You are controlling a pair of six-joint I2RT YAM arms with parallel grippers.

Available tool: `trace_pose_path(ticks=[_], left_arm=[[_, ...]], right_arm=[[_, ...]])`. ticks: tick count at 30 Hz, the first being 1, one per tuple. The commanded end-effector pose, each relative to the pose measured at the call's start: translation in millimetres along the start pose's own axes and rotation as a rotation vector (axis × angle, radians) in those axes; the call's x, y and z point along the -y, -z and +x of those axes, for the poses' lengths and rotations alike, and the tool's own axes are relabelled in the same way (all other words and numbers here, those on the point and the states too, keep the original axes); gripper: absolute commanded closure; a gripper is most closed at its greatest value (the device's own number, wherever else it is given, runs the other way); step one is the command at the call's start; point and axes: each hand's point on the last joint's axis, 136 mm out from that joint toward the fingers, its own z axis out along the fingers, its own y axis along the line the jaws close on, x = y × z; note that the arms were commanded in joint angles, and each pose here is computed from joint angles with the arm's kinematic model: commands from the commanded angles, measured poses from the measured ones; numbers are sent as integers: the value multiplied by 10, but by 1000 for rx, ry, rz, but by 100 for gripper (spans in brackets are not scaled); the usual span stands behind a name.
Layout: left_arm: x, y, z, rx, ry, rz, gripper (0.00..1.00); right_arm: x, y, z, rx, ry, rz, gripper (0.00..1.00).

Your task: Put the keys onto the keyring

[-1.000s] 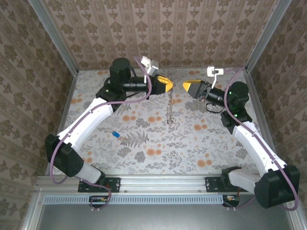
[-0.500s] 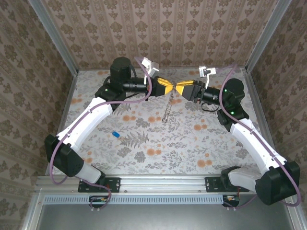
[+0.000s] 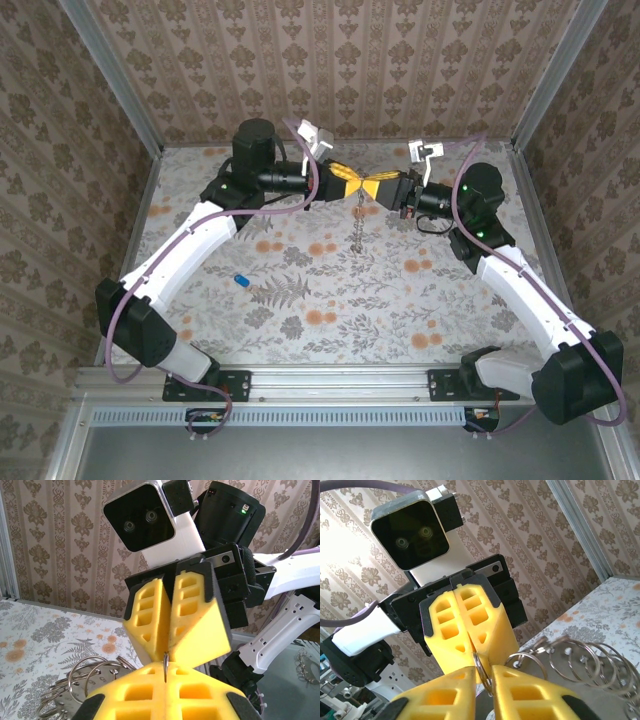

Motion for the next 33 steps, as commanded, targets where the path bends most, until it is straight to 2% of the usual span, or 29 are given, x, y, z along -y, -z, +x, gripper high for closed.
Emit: trace_pose_path(ticks=[1, 3, 6, 10, 13, 18, 23, 28, 33], left_arm=[[113, -23, -182, 22, -63, 41, 100], [109, -38, -183, 22, -58, 41, 100], [40, -40, -204, 28, -49, -5, 100], [-139, 89, -283, 90, -30, -146, 67], [-216, 205, -335, 157, 5, -193, 59], [-250, 316, -350, 240, 49, -236, 59], [-189, 300, -369, 290, 86, -182, 67], [-100, 190, -373, 304, 96, -120, 71], [-48, 79, -387, 302, 96, -85, 72]], right_arm=[[-147, -27, -69, -7, 45, -41, 92], [-145, -31, -64, -9, 48, -41, 100], [-116, -21, -59, -3, 62, -20, 100], [-61, 46, -134, 44, 94, 29, 100], [-88, 49, -194, 67, 96, 15, 100], [-130, 84, -317, 136, 113, 18, 100], [-158, 107, -440, 208, 113, 14, 100], [-166, 131, -566, 294, 99, 7, 100], [-176, 100, -602, 314, 86, -13, 100]])
